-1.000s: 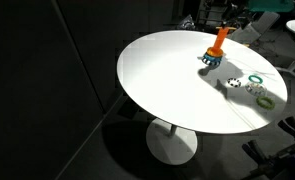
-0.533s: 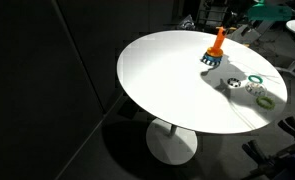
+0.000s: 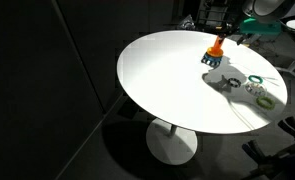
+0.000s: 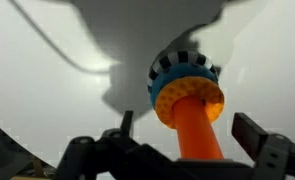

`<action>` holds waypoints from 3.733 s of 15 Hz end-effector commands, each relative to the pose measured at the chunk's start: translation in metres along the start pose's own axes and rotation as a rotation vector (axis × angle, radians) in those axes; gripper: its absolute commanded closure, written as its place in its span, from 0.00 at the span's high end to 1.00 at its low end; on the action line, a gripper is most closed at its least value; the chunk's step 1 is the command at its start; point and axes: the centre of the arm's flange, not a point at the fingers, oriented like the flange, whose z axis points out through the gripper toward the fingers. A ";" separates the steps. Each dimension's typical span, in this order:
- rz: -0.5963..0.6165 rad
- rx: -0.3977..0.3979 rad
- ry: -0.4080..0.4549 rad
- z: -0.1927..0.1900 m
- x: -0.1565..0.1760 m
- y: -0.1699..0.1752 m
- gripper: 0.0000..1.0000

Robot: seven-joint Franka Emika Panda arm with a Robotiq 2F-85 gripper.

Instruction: Remove the orange circular object from the wooden object

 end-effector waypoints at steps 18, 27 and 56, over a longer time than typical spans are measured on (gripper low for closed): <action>0.046 -0.015 0.032 0.059 0.009 -0.043 1.00; 0.067 -0.029 0.039 0.072 0.007 -0.043 1.00; 0.093 -0.068 0.089 0.032 0.022 -0.032 0.29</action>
